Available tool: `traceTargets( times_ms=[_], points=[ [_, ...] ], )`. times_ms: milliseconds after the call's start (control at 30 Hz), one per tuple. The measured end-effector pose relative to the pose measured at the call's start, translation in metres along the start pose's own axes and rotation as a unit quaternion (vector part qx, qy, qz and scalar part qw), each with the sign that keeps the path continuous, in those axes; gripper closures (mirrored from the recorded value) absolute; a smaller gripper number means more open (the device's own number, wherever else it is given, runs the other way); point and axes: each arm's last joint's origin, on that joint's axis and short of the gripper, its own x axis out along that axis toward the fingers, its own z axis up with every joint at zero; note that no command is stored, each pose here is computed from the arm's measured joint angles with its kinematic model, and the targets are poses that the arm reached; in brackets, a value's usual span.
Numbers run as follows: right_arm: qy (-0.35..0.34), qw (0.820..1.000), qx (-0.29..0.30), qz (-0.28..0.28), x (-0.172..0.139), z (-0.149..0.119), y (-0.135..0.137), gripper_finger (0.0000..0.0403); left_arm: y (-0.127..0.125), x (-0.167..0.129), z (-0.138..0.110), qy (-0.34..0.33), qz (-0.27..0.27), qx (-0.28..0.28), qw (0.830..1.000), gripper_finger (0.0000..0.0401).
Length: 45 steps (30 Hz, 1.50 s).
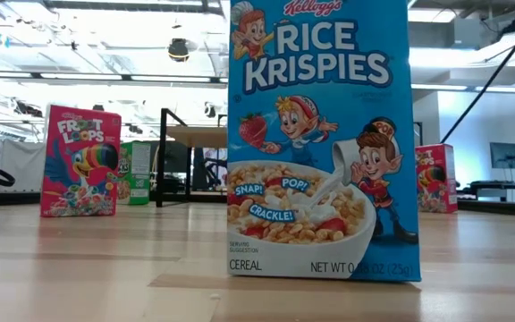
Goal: Stack cereal on shelf
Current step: Put the top right blue cereal box on the shelf
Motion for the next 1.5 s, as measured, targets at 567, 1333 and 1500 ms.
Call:
traceTargets(
  times_ms=[567,1333,1500],
  points=[
    [-0.051,0.997,0.018,-0.052,-0.024,0.009,-0.025,0.0204,-0.005,0.038,-0.009,-0.02,-0.04,0.018,0.999,0.0044],
    [-0.07,0.996,0.015,-0.059,-0.021,0.014,-0.03,0.0204,-0.005,0.064,-0.002,-0.046,-0.012,-0.016,0.999,0.0077],
    [-0.071,0.996,0.015,-0.059,-0.021,0.014,-0.03,0.0203,-0.005,0.063,-0.002,-0.046,-0.021,-0.015,0.999,0.0131]
  ],
)
